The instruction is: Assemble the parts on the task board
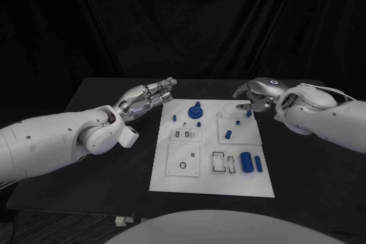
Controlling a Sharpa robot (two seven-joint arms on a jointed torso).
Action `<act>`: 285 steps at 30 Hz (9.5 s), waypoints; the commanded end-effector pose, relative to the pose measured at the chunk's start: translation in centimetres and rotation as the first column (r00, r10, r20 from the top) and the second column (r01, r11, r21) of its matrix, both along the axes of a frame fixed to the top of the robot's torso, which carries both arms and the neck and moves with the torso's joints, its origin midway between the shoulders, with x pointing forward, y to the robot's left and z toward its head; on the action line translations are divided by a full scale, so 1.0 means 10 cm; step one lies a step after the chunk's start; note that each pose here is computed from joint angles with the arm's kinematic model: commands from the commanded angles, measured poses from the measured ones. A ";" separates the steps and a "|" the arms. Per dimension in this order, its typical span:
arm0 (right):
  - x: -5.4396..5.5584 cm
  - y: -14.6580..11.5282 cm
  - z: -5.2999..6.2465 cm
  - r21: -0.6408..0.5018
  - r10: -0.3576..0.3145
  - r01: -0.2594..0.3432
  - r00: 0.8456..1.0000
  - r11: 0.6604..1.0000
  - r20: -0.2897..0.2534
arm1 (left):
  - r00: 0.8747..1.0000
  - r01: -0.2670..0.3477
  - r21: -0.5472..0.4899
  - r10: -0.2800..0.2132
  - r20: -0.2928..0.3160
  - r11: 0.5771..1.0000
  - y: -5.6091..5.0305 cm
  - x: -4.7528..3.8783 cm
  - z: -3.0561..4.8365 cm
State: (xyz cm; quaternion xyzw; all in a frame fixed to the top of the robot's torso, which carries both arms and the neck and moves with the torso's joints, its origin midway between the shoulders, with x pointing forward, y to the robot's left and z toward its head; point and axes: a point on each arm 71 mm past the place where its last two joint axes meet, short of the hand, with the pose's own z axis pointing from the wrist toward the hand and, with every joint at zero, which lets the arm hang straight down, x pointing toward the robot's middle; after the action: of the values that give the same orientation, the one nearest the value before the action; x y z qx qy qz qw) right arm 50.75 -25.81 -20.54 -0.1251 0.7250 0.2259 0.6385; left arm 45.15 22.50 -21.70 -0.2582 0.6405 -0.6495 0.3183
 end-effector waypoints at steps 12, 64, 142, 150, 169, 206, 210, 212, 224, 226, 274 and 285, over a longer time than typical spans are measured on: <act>-0.10 -0.47 -0.08 0.081 -0.131 0.126 0.989 0.989 0.066 | 1.000 0.009 -0.014 -0.009 -0.002 1.000 0.03 -0.012 -0.014; -0.01 -0.47 -0.58 -0.023 -0.168 0.167 0.981 0.986 -0.096 | 1.000 0.009 -0.011 -0.010 -0.012 1.000 0.06 -0.027 -0.031; -0.10 0.19 -0.21 0.145 -0.010 0.004 0.999 0.989 0.045 | 0.999 0.032 -0.002 -0.032 -0.044 0.999 0.03 -0.034 -0.071; -0.21 0.67 -0.18 0.153 0.087 -0.089 0.996 0.984 0.016 | 0.998 0.037 -0.001 -0.037 -0.047 0.999 0.01 -0.031 -0.075; -0.43 1.29 -0.48 0.061 0.110 -0.108 0.993 0.992 -0.037 | 0.998 0.044 0.000 -0.044 -0.052 0.999 -0.02 -0.028 -0.080; -0.61 1.63 -0.70 0.014 0.150 -0.149 0.981 0.989 -0.127 | 0.996 0.060 0.005 -0.060 -0.067 0.998 -0.06 -0.027 -0.093; -0.61 1.64 -0.71 0.010 0.154 -0.154 0.979 0.988 -0.133 | 0.996 0.061 0.005 -0.061 -0.068 0.998 -0.06 -0.027 -0.094; -0.62 1.64 -0.71 0.009 0.155 -0.155 0.979 0.988 -0.135 | 0.996 0.062 0.005 -0.061 -0.069 0.998 -0.06 -0.027 -0.095; -0.61 1.65 -0.72 0.002 0.153 -0.154 0.978 0.988 -0.142 | 0.996 0.063 0.007 -0.062 -0.071 0.998 -0.06 -0.029 -0.097; -0.61 1.65 -0.72 0.002 0.153 -0.154 0.978 0.988 -0.142 | 0.996 0.063 0.007 -0.062 -0.071 0.998 -0.06 -0.029 -0.097; -0.67 1.50 -0.47 0.086 0.172 -0.167 0.984 0.982 -0.048 | 0.996 0.055 0.008 -0.055 -0.066 0.998 -0.05 -0.020 -0.096; -0.73 1.06 0.28 0.207 0.166 -0.192 0.976 0.959 0.138 | 0.998 -0.064 0.028 0.063 0.025 0.998 0.03 0.010 0.003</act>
State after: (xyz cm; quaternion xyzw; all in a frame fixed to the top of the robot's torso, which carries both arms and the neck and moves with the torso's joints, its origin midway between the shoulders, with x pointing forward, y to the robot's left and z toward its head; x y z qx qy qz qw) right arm 43.71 -15.02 -19.22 -0.1445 0.6835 0.3203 0.6398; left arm 44.84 22.53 -22.42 -0.2662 0.6584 -0.6364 0.3012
